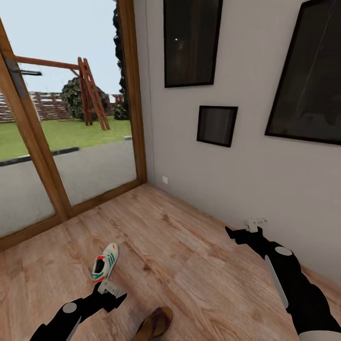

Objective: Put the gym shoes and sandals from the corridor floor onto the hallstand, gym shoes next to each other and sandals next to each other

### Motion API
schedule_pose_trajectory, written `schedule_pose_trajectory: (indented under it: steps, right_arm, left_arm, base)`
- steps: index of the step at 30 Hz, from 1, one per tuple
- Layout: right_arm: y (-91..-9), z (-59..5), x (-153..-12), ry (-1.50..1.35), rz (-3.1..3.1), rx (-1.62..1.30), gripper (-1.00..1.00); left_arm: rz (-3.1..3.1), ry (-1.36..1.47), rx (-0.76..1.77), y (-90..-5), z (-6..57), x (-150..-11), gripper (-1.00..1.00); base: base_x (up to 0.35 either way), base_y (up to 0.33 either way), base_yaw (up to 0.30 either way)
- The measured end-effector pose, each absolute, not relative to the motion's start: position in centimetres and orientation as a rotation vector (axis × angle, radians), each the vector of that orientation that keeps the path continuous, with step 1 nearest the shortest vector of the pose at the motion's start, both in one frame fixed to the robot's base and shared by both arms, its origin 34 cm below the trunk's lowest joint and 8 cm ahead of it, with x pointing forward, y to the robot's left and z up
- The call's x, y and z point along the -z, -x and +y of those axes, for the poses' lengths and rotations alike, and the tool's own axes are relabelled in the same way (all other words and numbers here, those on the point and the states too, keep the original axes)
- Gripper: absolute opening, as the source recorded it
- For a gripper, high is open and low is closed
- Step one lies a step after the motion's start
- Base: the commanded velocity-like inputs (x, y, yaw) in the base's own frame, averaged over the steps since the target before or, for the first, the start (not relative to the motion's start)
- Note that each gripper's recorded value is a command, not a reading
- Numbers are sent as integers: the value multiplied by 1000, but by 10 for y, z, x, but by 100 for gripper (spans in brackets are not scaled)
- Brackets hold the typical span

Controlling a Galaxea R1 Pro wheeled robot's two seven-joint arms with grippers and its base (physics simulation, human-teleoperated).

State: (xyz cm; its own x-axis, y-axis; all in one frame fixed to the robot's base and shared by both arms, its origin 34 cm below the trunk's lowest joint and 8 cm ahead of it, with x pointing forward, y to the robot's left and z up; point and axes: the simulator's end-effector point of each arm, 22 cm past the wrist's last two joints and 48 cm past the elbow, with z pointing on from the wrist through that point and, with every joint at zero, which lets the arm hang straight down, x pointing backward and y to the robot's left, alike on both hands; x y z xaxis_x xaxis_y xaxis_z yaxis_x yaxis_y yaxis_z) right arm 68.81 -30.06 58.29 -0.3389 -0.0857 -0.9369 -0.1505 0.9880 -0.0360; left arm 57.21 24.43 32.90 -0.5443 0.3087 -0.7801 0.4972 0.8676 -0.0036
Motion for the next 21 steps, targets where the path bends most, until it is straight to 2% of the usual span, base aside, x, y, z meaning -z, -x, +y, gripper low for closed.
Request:
schedule_pose_trajectory:
  steps: [4,12,21]
  right_arm:
    - [-688,-300,-583,170,1919,-67,100]
    - [-688,-300,-583,170,1919,-67,100]
    - [-688,-301,-583,169,1919,-67,100]
  left_arm:
    - [2187,-579,283,-572,245,-329,100]
    - [2185,-578,282,-572,245,-329,100]
    - [2184,-578,281,-573,245,-329,100]
  base:
    - [12,7,-136]
    - [1,2,-34]
    - [-155,67,-3]
